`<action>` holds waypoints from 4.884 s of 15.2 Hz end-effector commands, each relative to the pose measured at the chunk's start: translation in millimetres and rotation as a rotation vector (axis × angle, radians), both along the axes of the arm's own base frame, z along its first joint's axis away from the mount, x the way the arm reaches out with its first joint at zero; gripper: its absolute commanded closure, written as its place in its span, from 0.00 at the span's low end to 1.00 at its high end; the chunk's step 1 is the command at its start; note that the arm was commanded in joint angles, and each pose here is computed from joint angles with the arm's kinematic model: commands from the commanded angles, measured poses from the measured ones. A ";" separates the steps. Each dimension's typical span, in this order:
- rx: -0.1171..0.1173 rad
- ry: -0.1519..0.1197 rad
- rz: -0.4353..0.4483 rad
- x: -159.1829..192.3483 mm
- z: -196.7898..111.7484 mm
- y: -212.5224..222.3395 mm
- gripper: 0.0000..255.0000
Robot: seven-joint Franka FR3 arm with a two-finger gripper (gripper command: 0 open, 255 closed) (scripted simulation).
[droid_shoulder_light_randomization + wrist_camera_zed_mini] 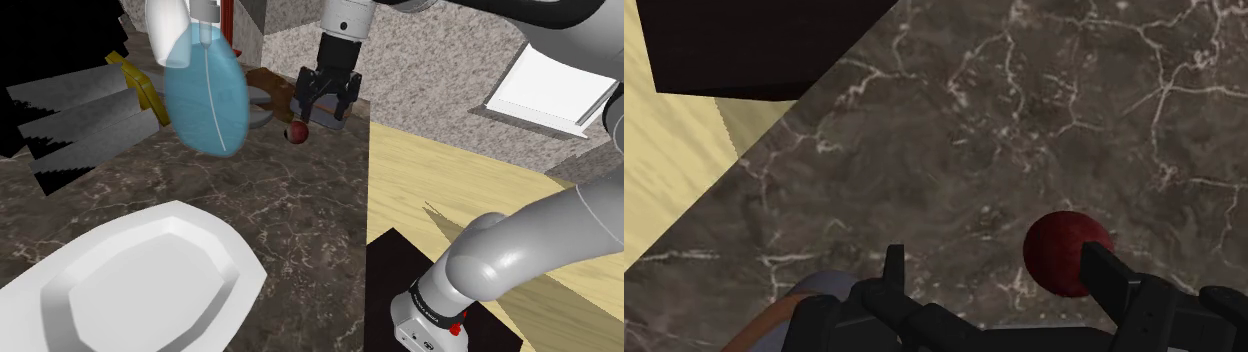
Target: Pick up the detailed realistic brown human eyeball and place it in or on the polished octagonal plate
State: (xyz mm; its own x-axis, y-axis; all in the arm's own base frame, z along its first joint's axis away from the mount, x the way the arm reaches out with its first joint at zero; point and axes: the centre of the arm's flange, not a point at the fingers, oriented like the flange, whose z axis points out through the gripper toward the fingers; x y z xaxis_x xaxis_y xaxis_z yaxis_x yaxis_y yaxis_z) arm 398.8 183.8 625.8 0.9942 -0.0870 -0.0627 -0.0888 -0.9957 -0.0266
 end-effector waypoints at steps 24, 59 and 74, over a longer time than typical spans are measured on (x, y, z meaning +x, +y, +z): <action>-0.005 0.018 -0.009 24.1 -23.9 45.8 1.00; -0.005 0.018 -0.009 -69.6 68.5 205.0 1.00; -0.005 0.018 -0.009 -168.3 71.3 372.6 1.00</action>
State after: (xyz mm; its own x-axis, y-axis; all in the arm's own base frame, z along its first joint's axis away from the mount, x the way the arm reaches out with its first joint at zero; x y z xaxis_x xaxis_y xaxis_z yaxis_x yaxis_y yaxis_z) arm 238.2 545.6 696.2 0.9924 -0.0935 -0.0806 -0.0955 -0.9952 -0.0205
